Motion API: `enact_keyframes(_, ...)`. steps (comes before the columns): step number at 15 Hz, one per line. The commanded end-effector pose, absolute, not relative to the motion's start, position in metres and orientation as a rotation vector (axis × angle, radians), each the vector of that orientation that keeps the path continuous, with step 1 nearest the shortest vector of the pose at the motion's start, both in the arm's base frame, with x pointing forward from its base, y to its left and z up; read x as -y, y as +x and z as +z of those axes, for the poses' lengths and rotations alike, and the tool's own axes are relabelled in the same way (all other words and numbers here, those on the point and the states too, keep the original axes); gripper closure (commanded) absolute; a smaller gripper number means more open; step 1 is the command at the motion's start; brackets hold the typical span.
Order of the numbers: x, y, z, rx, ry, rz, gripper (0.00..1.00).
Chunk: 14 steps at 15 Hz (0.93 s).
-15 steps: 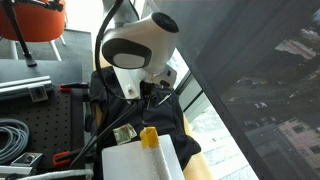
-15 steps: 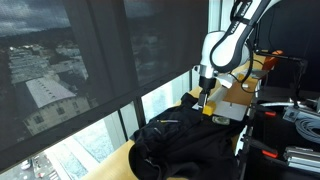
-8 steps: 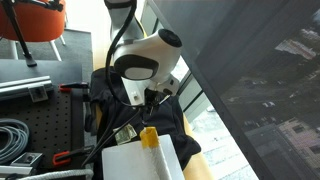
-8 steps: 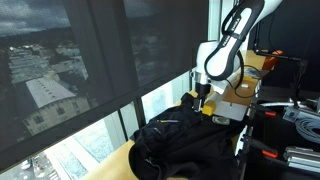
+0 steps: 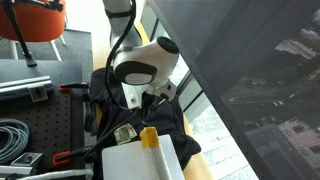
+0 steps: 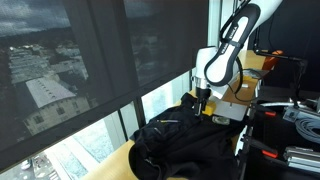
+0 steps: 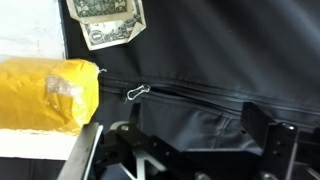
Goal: Close the zip of the jersey
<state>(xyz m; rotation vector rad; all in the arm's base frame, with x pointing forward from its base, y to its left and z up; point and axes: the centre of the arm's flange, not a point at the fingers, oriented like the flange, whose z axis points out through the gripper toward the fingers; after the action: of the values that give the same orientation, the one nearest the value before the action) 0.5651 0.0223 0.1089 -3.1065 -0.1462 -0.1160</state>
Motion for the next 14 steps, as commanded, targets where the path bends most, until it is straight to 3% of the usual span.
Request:
enact_keyframes(1,-0.013,0.58,0.114,0.108,-3.134,-0.109,0.0)
enact_keyframes(14,0.004,0.587,0.087,0.078,-3.14,-0.061,0.0)
